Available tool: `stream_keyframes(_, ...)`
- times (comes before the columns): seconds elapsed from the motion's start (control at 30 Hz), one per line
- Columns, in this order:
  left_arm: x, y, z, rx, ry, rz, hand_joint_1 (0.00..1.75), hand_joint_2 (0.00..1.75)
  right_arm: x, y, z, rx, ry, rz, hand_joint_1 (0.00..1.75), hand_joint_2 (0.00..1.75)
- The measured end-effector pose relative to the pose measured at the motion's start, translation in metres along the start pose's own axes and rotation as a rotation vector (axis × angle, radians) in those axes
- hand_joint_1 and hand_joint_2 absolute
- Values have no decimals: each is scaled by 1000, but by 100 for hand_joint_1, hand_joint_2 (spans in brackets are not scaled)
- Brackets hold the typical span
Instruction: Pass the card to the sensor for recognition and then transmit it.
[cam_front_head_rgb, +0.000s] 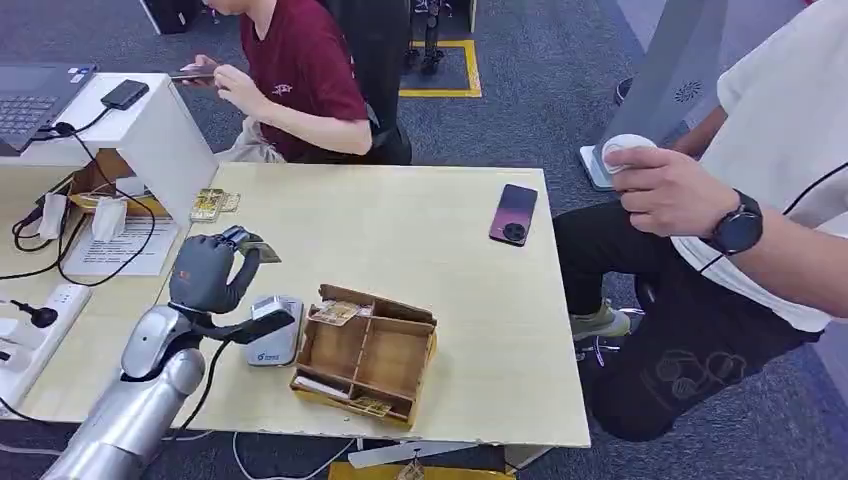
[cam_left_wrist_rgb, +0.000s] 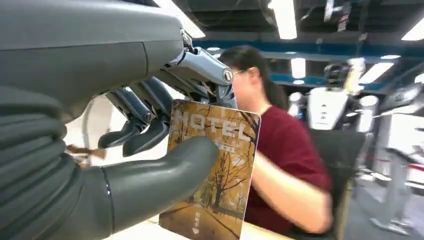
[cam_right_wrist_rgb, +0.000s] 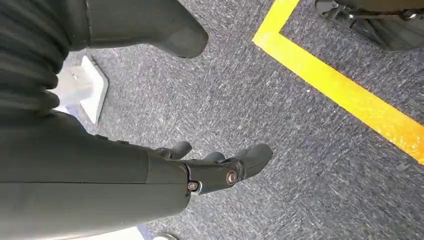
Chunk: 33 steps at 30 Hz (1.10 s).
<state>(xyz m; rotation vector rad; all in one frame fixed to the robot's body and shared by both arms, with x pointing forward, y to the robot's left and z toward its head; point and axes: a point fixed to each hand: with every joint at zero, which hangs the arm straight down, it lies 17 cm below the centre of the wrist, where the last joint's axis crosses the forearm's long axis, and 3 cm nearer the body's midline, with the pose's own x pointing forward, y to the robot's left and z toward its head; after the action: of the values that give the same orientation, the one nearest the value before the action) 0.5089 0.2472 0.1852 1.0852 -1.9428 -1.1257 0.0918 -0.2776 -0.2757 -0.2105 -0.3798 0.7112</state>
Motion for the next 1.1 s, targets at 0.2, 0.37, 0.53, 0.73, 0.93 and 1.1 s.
stream_keyframes(0.2, -41, 8, 6, 25, 102, -21, 175, 175, -1, 0, 0, 3, 4, 4, 0, 175)
stream_keyframes(0.37, -55, 10, 9, 29, 140, -24, 175, 175, -1, 0, 0, 2, 4, 4, 0, 175)
stream_keyframes(0.53, -63, 11, 12, 32, 160, -22, 175, 175, 0, -2, 0, -3, 2, 1, 0, 175)
stream_keyframes(0.73, -71, 15, 14, 39, 178, -24, 175, 175, -1, -2, 0, -4, 4, -5, 0, 175)
stream_keyframes(0.93, -75, 16, 16, 39, 184, -29, 175, 175, -1, -2, 0, -4, 4, -5, 0, 175)
stream_keyframes(1.1, -76, 16, 16, 39, 184, -28, 175, 175, -1, -2, 0, -4, 6, -5, 0, 175)
